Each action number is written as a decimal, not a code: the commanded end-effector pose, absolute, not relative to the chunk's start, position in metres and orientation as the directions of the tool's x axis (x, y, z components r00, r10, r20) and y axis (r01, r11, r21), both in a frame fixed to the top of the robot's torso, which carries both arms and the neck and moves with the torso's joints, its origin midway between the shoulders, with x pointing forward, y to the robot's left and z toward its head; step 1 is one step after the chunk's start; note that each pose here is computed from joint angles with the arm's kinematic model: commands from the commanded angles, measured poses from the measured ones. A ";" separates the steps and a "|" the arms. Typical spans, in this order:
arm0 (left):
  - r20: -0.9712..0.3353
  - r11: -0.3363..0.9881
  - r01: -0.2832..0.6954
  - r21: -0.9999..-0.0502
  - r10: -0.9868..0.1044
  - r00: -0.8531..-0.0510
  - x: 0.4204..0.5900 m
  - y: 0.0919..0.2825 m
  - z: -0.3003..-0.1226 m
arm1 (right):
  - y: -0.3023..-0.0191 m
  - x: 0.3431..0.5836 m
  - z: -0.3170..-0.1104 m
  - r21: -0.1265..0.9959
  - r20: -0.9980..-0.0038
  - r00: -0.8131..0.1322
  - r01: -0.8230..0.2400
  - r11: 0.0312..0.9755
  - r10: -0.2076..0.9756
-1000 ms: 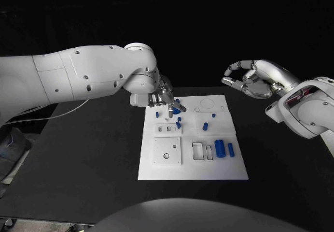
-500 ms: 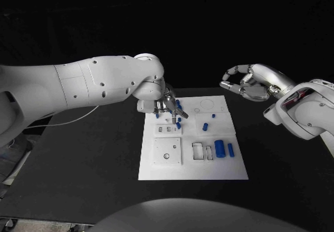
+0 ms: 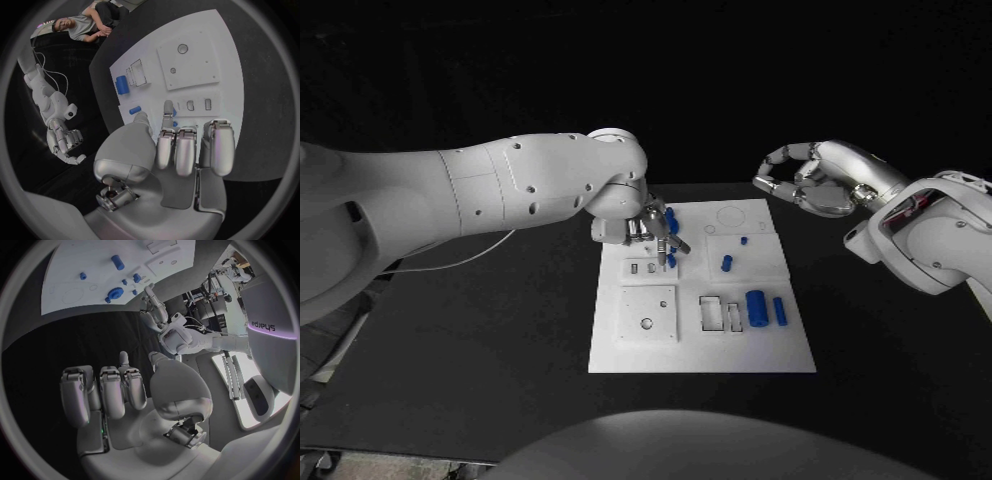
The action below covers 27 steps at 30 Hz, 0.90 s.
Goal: Assemble the parts on the task board
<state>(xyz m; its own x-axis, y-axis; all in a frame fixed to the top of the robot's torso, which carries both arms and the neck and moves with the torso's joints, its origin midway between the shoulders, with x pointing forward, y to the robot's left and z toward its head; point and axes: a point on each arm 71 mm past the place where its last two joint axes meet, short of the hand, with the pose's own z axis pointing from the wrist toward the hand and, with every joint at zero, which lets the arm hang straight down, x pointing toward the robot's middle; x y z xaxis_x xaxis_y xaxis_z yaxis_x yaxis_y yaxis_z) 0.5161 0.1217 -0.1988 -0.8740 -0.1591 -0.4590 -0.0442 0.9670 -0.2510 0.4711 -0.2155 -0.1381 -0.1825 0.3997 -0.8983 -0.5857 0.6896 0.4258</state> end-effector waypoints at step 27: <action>-0.506 0.981 -0.175 -0.081 -0.191 -0.841 0.525 0.135 -0.221 | -0.216 0.470 -0.140 0.408 -0.907 -0.180 -0.601 0.687 0.381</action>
